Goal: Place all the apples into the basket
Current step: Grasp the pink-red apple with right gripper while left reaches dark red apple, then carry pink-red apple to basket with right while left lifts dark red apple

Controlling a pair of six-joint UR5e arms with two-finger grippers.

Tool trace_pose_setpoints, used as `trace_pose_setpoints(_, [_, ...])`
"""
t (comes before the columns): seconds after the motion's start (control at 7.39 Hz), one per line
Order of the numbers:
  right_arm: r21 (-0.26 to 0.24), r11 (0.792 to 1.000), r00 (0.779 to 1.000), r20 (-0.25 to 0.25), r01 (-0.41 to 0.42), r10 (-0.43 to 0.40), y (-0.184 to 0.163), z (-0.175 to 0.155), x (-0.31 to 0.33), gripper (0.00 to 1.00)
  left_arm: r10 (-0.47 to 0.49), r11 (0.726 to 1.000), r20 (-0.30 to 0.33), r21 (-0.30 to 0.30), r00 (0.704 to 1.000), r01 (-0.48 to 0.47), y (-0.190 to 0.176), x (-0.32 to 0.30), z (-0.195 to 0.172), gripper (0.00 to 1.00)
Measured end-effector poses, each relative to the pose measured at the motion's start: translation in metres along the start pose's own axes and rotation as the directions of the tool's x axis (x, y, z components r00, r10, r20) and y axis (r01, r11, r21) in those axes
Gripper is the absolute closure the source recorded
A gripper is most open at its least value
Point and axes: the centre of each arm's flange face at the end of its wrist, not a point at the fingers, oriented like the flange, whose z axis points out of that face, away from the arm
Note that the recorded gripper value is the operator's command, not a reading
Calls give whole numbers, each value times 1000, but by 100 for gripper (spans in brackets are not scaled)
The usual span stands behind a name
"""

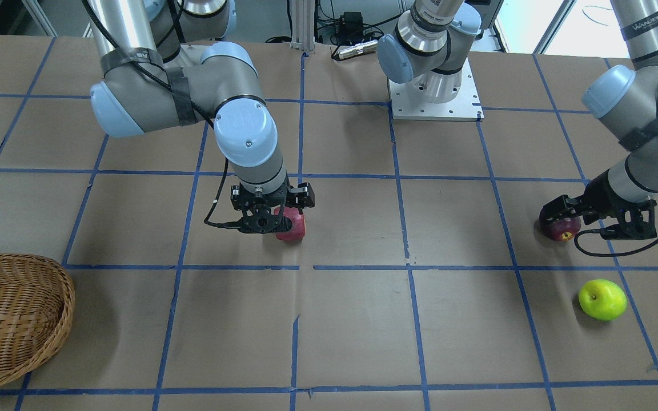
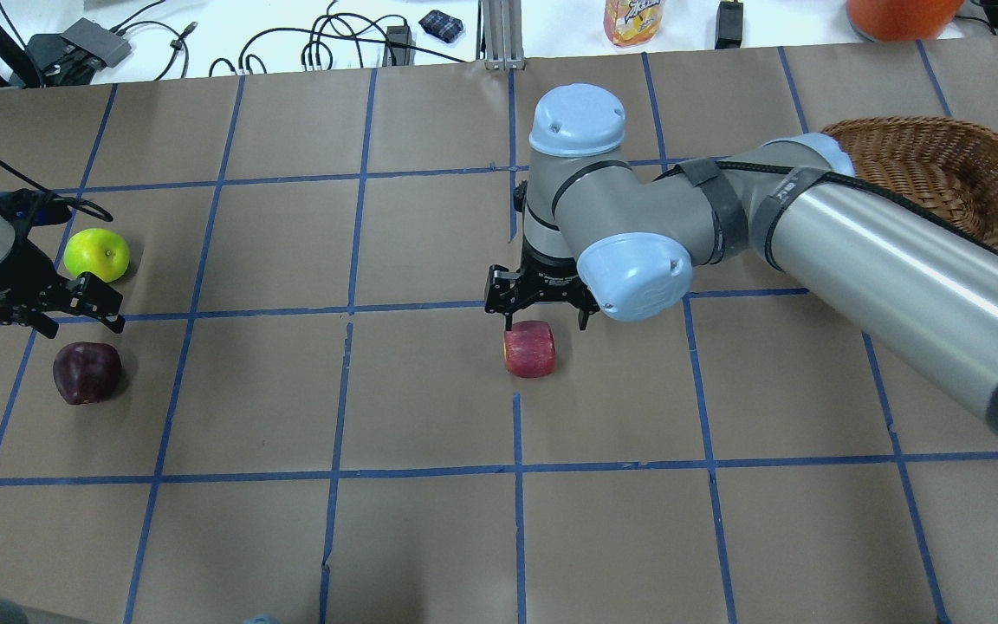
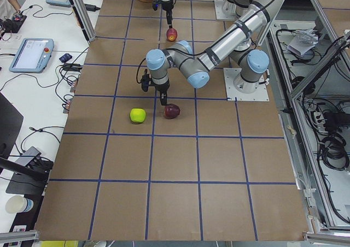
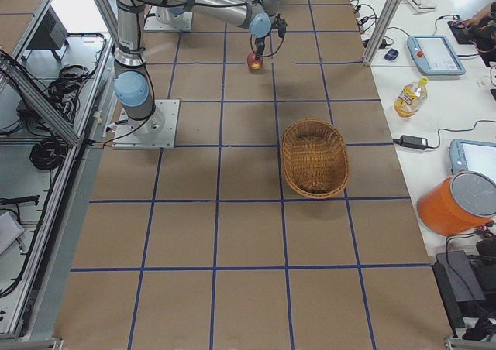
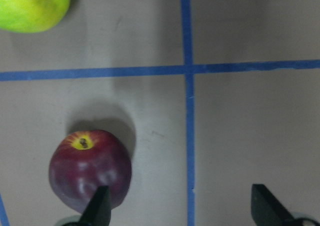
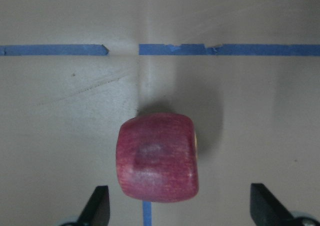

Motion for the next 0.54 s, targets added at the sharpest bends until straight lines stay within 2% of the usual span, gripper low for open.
trace_pose_setpoints(0.54, [-48, 999, 1000, -8, 10, -11, -14, 40, -7, 2, -64, 998, -12, -23, 998, 64, 19, -34, 34, 0])
